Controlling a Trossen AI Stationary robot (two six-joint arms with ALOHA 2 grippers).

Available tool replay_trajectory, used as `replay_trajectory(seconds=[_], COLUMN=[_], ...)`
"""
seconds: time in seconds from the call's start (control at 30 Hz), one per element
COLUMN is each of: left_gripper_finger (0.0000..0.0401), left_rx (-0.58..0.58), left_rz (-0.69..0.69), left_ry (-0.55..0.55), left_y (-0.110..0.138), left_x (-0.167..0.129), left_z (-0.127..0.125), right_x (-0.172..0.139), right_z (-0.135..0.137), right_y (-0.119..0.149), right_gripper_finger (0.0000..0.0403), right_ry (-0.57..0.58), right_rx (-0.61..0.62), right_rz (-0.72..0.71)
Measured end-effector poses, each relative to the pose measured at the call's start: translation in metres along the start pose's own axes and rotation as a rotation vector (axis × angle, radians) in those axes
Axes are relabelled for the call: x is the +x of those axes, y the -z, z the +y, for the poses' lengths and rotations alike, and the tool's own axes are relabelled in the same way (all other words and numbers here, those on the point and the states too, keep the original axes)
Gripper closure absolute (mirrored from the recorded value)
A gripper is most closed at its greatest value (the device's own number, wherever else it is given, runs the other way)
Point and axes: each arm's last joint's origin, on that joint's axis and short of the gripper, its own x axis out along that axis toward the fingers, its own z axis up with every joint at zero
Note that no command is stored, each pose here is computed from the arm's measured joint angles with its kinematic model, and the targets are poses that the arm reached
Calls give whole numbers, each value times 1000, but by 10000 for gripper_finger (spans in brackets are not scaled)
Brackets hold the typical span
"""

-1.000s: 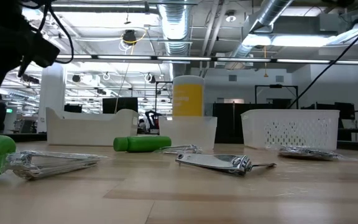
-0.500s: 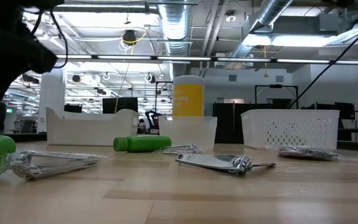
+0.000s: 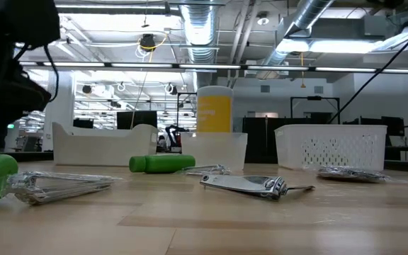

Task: Pick & Place Travel size toiletries
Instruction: Put the black hairbrush into the left white bin

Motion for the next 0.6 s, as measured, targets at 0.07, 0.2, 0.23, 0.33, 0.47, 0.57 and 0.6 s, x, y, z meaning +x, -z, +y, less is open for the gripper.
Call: replay_trajectory(seconds=[0.07,0.2,0.23,0.33,0.47,0.57,0.6], left_gripper_finger=[109,114,116,131,177,218,233], left_rx=[-8,-8,-8,-9,-10,-11,-11], left_rz=[-1,1,1,11,22,28,30], left_ry=[-9,7,4,6,11,12,13], left_y=[-1,-1,-1,-1,0,0,0], left_x=[6,12,12,12,13,13,13], left_z=[4,7,8,8,7,7,7], right_x=[0,0,0,0,0,0,0], right_z=[0,0,0,0,0,0,0], right_y=[0,0,0,0,0,0,0], right_gripper_finger=[132,132,132,132,132,132,132], right_ry=[0,0,0,0,0,0,0], right_rx=[0,0,0,1,1,1,1], right_rz=[0,0,0,0,0,0,0])
